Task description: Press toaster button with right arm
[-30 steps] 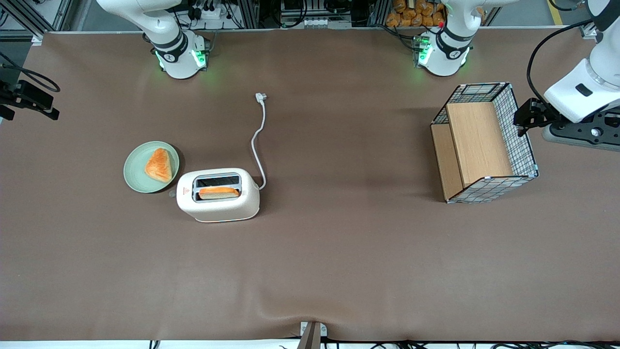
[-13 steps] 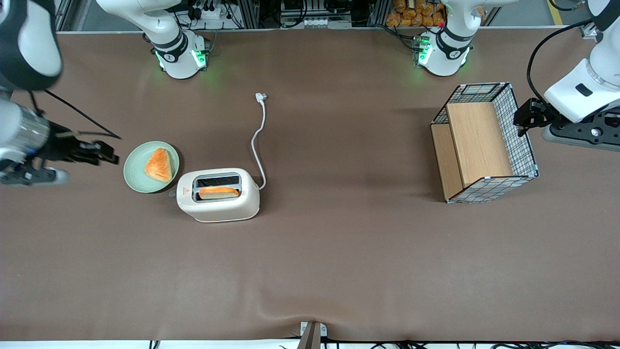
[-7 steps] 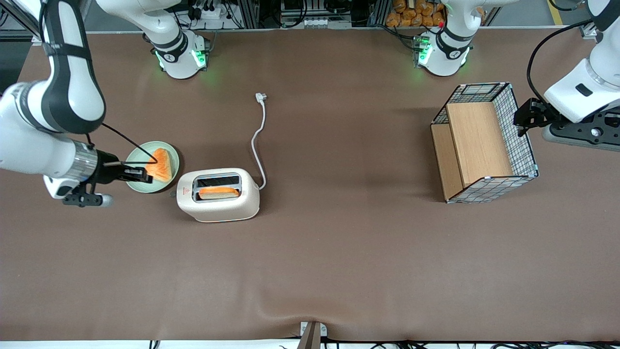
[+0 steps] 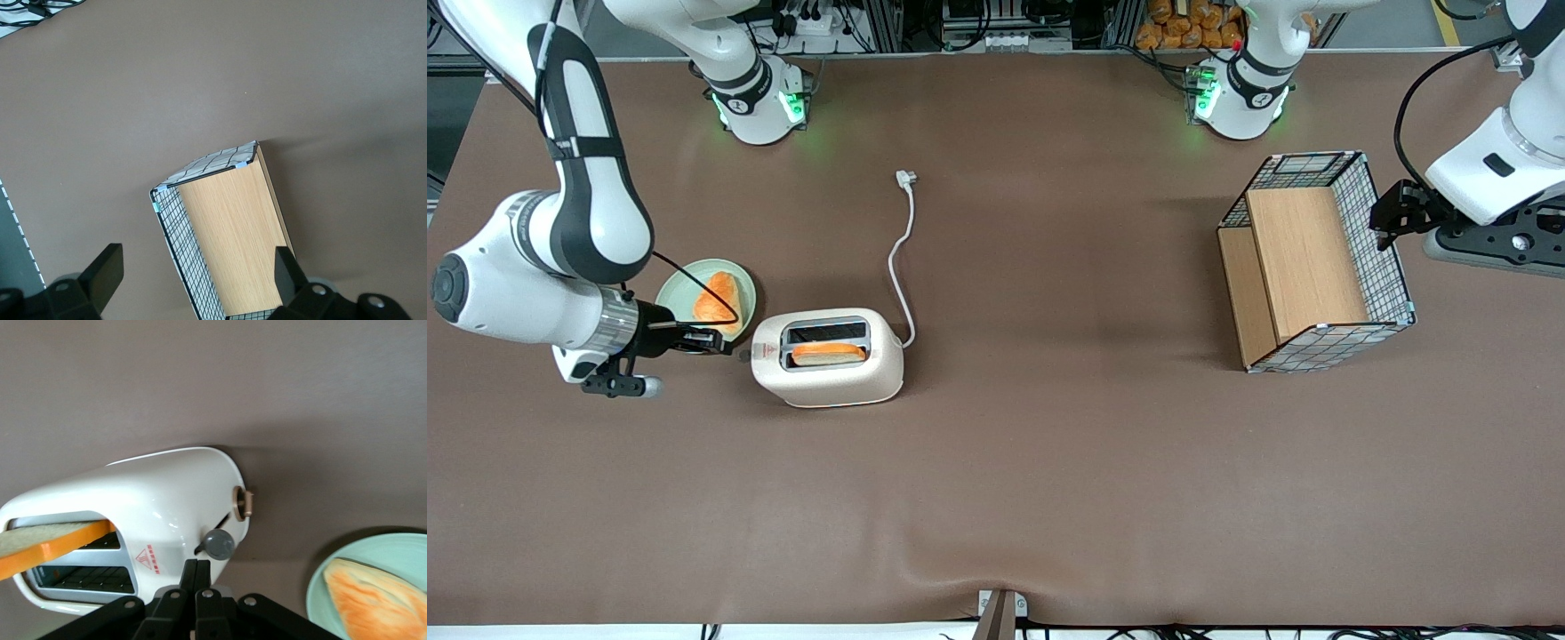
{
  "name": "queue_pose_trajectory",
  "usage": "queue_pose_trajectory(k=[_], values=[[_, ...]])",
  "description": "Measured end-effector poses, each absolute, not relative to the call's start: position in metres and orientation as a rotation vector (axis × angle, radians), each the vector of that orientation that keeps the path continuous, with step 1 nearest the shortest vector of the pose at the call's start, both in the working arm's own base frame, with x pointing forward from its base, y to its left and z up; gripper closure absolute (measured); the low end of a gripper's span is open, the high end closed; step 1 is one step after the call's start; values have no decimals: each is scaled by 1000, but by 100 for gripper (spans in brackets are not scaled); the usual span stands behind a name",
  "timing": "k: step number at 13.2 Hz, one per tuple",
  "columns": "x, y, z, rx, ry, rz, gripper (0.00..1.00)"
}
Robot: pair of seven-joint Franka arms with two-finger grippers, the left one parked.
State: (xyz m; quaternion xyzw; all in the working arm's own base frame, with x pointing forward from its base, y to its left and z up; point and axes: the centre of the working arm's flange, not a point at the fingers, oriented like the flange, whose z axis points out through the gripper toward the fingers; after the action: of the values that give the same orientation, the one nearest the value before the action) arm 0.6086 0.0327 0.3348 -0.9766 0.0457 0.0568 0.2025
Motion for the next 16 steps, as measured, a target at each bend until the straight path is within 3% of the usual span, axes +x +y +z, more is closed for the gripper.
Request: queue_pose_trajectory(k=[16], values=[[601,11,296,-2608,66,132,99]])
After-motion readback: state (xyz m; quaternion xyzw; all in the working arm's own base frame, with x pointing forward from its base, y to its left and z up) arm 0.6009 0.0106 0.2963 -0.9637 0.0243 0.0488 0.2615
